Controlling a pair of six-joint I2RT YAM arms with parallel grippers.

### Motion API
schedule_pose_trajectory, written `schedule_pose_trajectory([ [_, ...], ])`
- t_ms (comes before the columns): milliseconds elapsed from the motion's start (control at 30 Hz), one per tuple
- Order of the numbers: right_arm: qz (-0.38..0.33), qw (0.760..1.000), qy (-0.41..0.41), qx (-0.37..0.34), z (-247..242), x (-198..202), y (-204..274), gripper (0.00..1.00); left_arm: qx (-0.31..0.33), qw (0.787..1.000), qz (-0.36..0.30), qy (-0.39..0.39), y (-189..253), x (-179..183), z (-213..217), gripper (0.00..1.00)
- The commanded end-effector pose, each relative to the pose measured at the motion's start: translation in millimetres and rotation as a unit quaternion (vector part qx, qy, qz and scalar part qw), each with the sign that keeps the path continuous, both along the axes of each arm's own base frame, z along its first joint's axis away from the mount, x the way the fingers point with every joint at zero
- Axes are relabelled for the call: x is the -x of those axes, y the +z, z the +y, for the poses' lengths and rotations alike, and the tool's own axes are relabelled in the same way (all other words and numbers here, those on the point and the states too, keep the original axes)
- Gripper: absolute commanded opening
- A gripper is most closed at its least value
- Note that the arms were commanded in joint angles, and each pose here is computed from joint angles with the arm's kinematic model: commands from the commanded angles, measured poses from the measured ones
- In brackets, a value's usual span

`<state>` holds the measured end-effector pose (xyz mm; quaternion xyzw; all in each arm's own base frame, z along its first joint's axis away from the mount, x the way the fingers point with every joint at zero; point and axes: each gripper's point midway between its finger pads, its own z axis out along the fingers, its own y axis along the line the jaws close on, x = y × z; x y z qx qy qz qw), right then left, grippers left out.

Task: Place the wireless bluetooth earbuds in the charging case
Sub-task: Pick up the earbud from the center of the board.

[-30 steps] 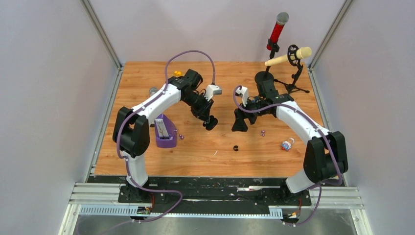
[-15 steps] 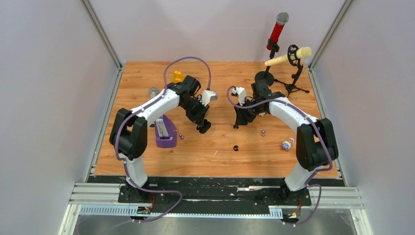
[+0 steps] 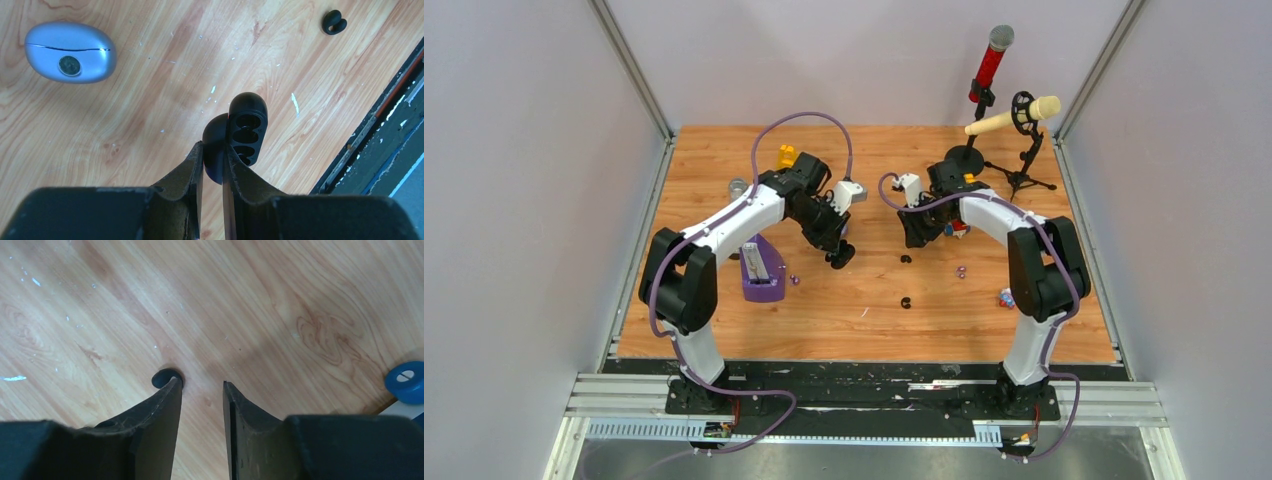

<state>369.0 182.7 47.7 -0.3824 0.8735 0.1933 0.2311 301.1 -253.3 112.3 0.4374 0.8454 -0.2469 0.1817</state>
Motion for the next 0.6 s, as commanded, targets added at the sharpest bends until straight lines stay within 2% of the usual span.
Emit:
schedule_pose_trajectory([
  [0,-0.030,1.000,-0.006,0.002,1.4,-15.5,1.3,0.38,0.022,1.000,-0.021,0.005,16.7,-3.1,-3.0,0.17],
  [567,0.011,1.000,0.021,-0.003,9.4,9.5,-18.4,0.39,0.027,0.999,-0.019,0.003,17.5,-1.1,-3.8,0.17],
])
